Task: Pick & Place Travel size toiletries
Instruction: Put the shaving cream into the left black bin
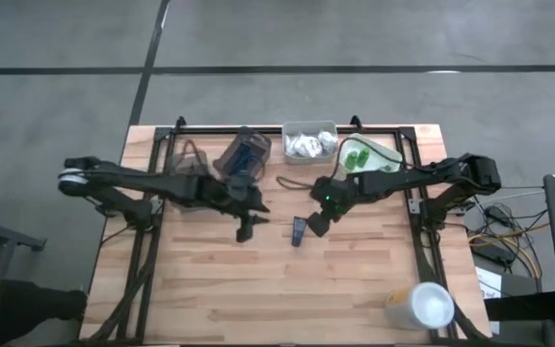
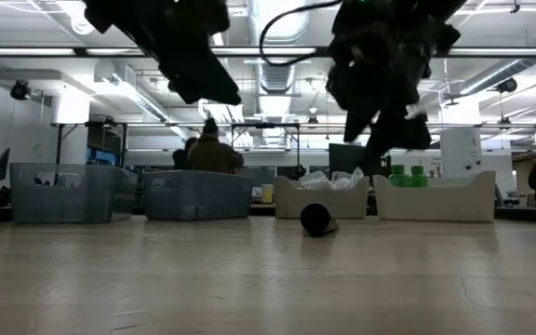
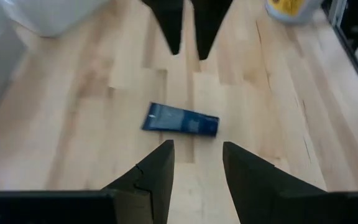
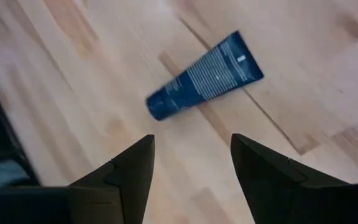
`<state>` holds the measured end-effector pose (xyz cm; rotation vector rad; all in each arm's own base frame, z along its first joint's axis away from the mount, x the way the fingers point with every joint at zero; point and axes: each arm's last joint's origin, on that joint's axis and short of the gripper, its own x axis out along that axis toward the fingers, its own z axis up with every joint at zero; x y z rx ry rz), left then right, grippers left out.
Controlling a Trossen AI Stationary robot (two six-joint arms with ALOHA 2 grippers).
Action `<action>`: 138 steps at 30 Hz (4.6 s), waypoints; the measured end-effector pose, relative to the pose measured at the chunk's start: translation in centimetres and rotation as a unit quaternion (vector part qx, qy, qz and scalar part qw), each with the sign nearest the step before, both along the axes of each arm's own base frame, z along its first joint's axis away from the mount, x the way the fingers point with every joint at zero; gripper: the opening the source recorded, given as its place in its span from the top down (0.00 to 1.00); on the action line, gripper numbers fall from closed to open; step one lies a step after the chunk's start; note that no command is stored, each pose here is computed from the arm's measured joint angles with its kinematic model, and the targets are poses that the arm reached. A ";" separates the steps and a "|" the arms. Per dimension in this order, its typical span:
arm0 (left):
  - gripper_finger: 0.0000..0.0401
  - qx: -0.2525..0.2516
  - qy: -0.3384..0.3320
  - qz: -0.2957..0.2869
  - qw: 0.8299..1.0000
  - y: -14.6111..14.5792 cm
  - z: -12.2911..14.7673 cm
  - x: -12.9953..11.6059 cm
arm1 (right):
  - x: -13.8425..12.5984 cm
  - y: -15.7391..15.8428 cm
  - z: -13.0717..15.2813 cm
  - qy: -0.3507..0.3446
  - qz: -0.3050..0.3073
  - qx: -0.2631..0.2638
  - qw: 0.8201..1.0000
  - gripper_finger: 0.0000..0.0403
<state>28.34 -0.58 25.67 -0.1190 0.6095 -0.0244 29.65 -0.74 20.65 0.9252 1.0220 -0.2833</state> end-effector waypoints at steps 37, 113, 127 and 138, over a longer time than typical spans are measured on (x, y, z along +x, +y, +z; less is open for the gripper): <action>0.72 0.022 0.120 0.053 0.991 -2.4 -9.9 10.3 | -3.7 0.3 -10.4 -0.131 -0.205 0.143 0.959 0.54; 0.72 0.037 0.071 -0.010 0.997 -3.5 -12.6 11.2 | 1.8 0.1 -10.5 -0.062 -0.101 0.094 0.989 0.82; 0.72 0.021 0.074 0.012 0.997 -3.0 -6.6 8.8 | 1.5 -0.1 -9.6 -0.086 -0.037 0.053 0.994 0.97; 0.70 -0.048 0.014 0.126 0.991 -1.8 -0.1 1.8 | 0.9 -0.4 -5.8 -0.143 0.008 -0.073 0.987 0.97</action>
